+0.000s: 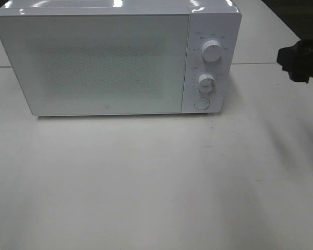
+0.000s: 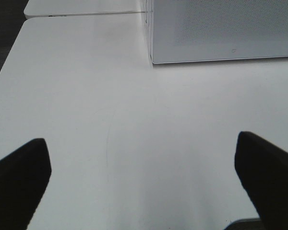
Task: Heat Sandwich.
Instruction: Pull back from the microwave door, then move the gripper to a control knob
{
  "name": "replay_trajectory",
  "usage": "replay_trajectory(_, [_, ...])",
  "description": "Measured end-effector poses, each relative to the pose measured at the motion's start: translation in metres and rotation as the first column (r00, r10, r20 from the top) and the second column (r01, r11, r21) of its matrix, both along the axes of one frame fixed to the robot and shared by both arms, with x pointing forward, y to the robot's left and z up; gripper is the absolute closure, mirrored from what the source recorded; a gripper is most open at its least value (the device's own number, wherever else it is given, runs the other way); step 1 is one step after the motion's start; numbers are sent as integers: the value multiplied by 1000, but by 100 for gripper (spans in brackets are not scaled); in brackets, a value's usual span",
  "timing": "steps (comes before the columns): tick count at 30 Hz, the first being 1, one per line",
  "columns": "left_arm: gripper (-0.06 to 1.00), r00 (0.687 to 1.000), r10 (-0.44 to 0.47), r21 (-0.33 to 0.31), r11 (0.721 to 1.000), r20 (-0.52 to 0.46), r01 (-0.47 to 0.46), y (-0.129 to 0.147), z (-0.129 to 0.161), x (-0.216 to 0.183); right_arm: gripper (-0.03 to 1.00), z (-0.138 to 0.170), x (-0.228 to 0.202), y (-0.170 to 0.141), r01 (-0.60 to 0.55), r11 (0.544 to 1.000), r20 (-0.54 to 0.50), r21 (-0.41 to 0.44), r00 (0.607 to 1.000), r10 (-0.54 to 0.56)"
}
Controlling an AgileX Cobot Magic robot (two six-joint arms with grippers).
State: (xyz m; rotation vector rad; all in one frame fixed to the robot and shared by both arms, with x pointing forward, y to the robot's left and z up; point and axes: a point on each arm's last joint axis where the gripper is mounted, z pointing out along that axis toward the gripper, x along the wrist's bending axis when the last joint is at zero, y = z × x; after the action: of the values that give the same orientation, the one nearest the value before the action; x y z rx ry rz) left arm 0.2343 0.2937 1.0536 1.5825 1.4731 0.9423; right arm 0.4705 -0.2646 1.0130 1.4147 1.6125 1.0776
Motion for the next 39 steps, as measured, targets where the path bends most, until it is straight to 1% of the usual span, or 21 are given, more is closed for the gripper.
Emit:
replay_trajectory(7, [-5, 1000, 0, 0, 1000, 0, 0, 0, 0, 0, 21, -19, 3, 17, -28, 1000, 68, -5, 997, 28])
replay_trajectory(9, [-5, 1000, 0, 0, 1000, 0, 0, 0, 0, 0, 21, -26, 1, 24, -16, 1000, 102, 2, 995, 16])
replay_trajectory(13, [-5, 1000, 0, 0, 1000, 0, 0, 0, 0, 0, 21, -36, -2, 35, 7, 1000, 135, 20, 991, -10])
replay_trajectory(17, [-5, 1000, 0, 0, 1000, 0, 0, 0, 0, 0, 21, -44, -3, 45, 5, 1000, 143, 18, 990, -8])
replay_trajectory(19, [-5, 1000, 0, 0, 1000, 0, 0, 0, 0, 0, 21, -47, -3, 54, 2, 1000, 171, 21, 985, -5])
replay_trajectory(20, [-5, 1000, 0, 0, 1000, 0, 0, 0, 0, 0, 21, -47, -3, 54, 2, 1000, 171, 21, 985, -5])
replay_trajectory(23, [-5, 1000, 0, 0, 1000, 0, 0, 0, 0, 0, 21, -57, -5, 69, -11, 1000, 181, 19, 983, 7])
replay_trajectory(29, [-5, 1000, 0, 0, 1000, 0, 0, 0, 0, 0, 21, -70, -10, 81, 11, 1000, 170, 19, 985, -14])
replay_trajectory(33, [-5, 1000, 0, 0, 1000, 0, 0, 0, 0, 0, 21, -84, -15, 93, 7, 1000, 159, -6, 987, -6])
replay_trajectory(39, [-5, 1000, 0, 0, 1000, 0, 0, 0, 0, 0, 21, -92, -14, 103, 8, 1000, 154, -20, 988, -4])
